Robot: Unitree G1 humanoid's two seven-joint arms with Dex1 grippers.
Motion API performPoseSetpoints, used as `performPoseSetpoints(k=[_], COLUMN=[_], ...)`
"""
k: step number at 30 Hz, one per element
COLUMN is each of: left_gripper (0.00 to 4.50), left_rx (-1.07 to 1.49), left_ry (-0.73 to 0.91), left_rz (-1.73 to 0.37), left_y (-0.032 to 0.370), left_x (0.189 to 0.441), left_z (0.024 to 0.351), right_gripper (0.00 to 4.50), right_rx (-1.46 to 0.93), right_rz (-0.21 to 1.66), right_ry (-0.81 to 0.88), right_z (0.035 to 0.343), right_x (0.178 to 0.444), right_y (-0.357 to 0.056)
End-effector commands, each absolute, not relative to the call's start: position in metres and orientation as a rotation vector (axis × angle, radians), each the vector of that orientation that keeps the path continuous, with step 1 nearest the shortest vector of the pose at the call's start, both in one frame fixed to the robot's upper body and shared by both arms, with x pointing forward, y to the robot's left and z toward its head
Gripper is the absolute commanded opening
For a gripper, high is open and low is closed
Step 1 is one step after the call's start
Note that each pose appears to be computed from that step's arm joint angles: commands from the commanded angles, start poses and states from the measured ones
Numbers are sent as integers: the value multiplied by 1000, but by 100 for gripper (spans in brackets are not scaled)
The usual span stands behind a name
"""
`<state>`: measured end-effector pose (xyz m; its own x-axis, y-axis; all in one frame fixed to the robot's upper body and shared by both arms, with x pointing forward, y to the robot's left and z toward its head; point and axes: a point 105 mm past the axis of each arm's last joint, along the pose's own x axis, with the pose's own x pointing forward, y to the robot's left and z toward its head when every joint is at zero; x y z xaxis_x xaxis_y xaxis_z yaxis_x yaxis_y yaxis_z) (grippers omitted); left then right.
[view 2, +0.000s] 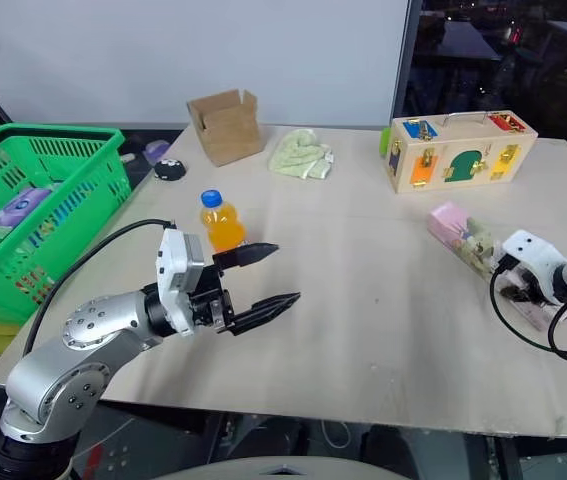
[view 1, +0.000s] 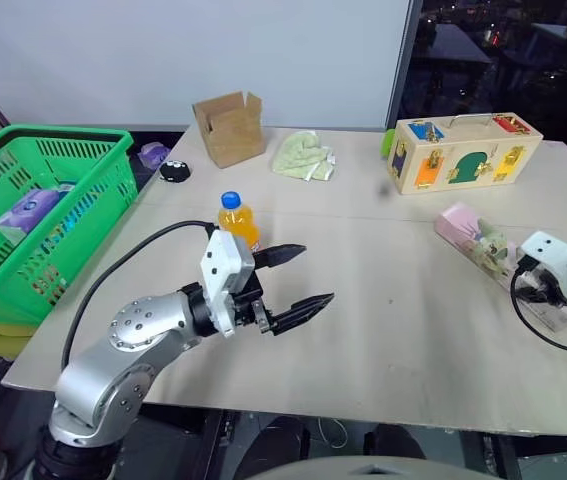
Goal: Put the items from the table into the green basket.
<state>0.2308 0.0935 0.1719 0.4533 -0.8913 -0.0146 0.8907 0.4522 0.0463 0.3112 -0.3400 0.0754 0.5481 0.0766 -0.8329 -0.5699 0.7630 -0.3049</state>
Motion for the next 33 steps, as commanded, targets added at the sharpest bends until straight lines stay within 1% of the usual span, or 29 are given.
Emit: performPoseSetpoints(k=[1, 2, 5, 8, 11, 12, 14, 18, 21, 24, 28, 33], left_gripper=[450, 450, 450, 450, 450, 450, 450, 450, 450, 450, 450, 450], left_rx=[-8, -36, -259, -369, -502, -540, -576, -600, -632, -647, -680, -663], left_ry=[-32, -24, 2, 83, 122, 124, 125, 107, 88, 85, 75, 86], left_rz=[-1075, -1064, -1051, -1063, -1059, -1052, -1038, -1091, -1168, -1223, -1248, -1270], left_y=[92, 92, 87, 81, 74, 75, 77, 73, 67, 63, 63, 62], left_x=[234, 236, 237, 237, 247, 251, 257, 256, 250, 244, 242, 239], left_z=[180, 180, 188, 185, 183, 183, 184, 187, 194, 195, 197, 191], right_gripper=[158, 158, 158, 158, 158, 158, 158, 158, 158, 158, 158, 158], right_rx=[-547, -534, -322, -224, -59, -33, -14, 26, 33, 40, 47, 85], right_rz=[471, 491, 624, 801, 1064, 1131, 1193, 1339, 1410, 1450, 1503, 1554], right_ry=[853, 828, 722, 596, 484, 461, 437, 360, 336, 346, 376, 392], right_z=[83, 87, 108, 129, 152, 156, 162, 175, 180, 180, 177, 180], right_x=[312, 312, 304, 291, 262, 254, 246, 235, 233, 233, 230, 229], right_y=[-325, -321, -289, -254, -187, -170, -153, -115, -99, -90, -82, -74])
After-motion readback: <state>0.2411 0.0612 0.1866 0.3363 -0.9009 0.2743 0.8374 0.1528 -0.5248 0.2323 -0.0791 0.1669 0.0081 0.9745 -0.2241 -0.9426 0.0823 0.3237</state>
